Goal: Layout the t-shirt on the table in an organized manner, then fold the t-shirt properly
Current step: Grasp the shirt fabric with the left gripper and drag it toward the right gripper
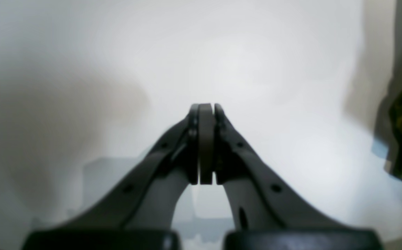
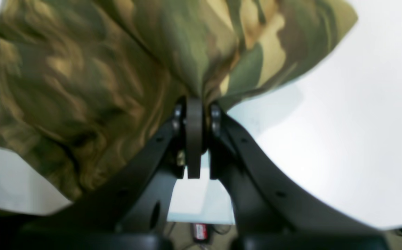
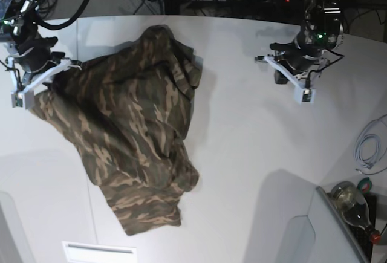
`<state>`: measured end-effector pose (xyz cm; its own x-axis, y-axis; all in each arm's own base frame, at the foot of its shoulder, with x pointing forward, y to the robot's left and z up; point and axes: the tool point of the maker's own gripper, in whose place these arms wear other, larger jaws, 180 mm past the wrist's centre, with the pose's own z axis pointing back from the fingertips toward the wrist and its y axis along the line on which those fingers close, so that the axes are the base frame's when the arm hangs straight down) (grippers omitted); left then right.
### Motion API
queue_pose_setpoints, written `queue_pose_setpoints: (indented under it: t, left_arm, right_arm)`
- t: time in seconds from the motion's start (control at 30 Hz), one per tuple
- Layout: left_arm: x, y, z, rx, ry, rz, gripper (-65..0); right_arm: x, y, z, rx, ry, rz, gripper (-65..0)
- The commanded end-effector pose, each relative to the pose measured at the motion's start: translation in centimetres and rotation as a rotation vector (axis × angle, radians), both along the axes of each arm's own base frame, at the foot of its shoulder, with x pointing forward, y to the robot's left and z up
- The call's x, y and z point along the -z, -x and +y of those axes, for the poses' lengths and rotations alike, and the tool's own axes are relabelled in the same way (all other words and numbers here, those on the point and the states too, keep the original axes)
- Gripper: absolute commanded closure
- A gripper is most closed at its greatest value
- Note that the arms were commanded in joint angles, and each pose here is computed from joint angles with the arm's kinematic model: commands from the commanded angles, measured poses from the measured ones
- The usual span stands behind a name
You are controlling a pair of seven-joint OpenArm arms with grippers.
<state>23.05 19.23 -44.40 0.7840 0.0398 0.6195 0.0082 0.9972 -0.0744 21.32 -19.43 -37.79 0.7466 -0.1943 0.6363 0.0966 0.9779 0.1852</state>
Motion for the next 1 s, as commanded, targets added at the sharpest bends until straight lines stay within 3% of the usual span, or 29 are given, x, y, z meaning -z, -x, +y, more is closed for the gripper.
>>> queue_pose_setpoints:
  t: [0.0, 0.2, 0.23, 0.37, 0.43, 0.63, 0.87, 0.97]
  left_arm:
    - [-0.6, -1.1, -0.9, 0.021, 0.014, -0.036, 0.0]
    - [0.2, -3.3, -7.1, 0.162, 0.087, -0.083, 0.0]
    - [0.5, -3.5, -8.2, 0.19, 0.094, -0.079, -5.4]
    - [-0.2, -4.8, -12.5, 0.276, 0.138, -0.102, -39.5]
    - [-1.3, -5.8, -14.1, 0.277, 0.171, -0.137, -48.5]
    - [-4.3, -10.9, -18.7, 0.274, 0.262, -0.223, -46.9]
    - [-2.8, -12.8, -23.5, 0.311, 0.317, -0.149, -46.4]
    - [-1.2, -11.9, -24.7, 0.355, 0.303, -0.097, -38.8]
  right_arm:
    - [-0.8, -0.5, -0.1, 0.001, 0.005, -0.037, 0.0]
    - [0.7, 0.2, -0.1, 0.006, -0.015, 0.005, 0.0]
    - [0.7, 0.2, -0.2, 0.008, -0.015, 0.005, 0.0]
    - [0.7, 0.1, -0.3, 0.011, -0.011, 0.004, 0.0]
    - [0.7, 0.1, -0.3, 0.011, -0.01, 0.005, 0.0]
    - [1.2, 0.4, -0.2, 0.012, -0.017, 0.018, 0.0]
    - [1.4, 0.5, -0.2, 0.013, -0.021, 0.026, 0.0]
    - [1.4, 0.5, -0.3, 0.013, -0.02, 0.026, 0.0]
